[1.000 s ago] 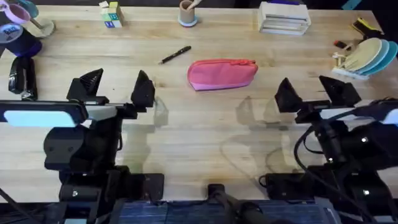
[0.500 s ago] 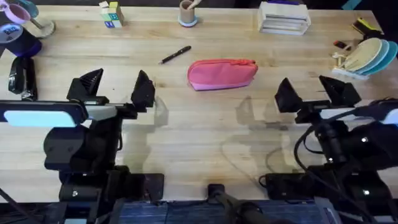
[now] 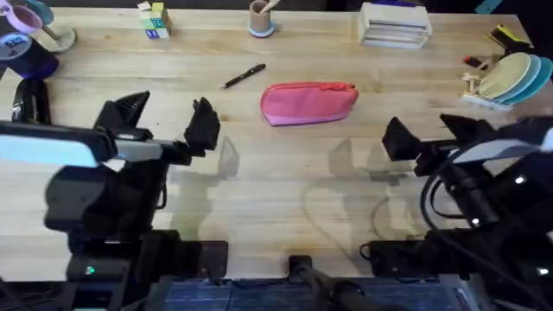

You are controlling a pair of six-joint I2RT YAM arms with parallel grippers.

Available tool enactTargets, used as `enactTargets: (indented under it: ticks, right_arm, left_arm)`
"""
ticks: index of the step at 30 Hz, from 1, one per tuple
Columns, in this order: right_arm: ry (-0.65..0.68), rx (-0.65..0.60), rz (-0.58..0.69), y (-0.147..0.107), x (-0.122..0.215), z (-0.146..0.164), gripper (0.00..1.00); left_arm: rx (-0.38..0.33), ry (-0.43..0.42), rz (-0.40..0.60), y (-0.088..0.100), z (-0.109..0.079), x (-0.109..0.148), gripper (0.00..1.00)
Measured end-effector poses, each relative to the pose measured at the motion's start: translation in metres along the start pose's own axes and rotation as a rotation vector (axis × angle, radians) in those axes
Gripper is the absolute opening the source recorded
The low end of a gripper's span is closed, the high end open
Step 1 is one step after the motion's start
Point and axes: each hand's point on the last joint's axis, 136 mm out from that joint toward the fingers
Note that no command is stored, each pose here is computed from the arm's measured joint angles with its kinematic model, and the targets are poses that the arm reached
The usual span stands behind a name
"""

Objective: Unzip the bag, pick up the pens from the table one at a time and place them inside, then zip the bag closed.

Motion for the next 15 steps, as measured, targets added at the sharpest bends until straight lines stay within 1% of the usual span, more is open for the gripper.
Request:
enactTargets:
  ticks: [3, 6, 11, 15]
  right_arm:
    - [0.003, 0.000, 0.011, 0.014, 0.001, -0.004, 0.996]
    - [0.007, -0.001, 0.026, 0.029, 0.000, -0.008, 0.996]
    - [0.021, -0.002, 0.061, 0.054, -0.006, -0.013, 0.995]
    - [0.058, -0.005, 0.092, 0.075, -0.015, -0.014, 0.996]
  left_arm:
    - [-0.005, 0.002, 0.021, 0.011, -0.003, -0.003, 0.994]
    - [-0.018, -0.007, 0.066, 0.019, -0.007, -0.010, 0.994]
    - [-0.034, -0.039, 0.142, 0.033, -0.017, -0.028, 0.994]
    - [-0.036, -0.075, 0.209, 0.044, -0.026, -0.047, 0.993]
Point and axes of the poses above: each hand's point on the last joint's axis, 136 mm out from that joint toward the fingers, its own x axis back along the fingers, its own z axis along the line the jaws close on, y = z × x, and after that the axes turned 14 degrees about x, right-handed
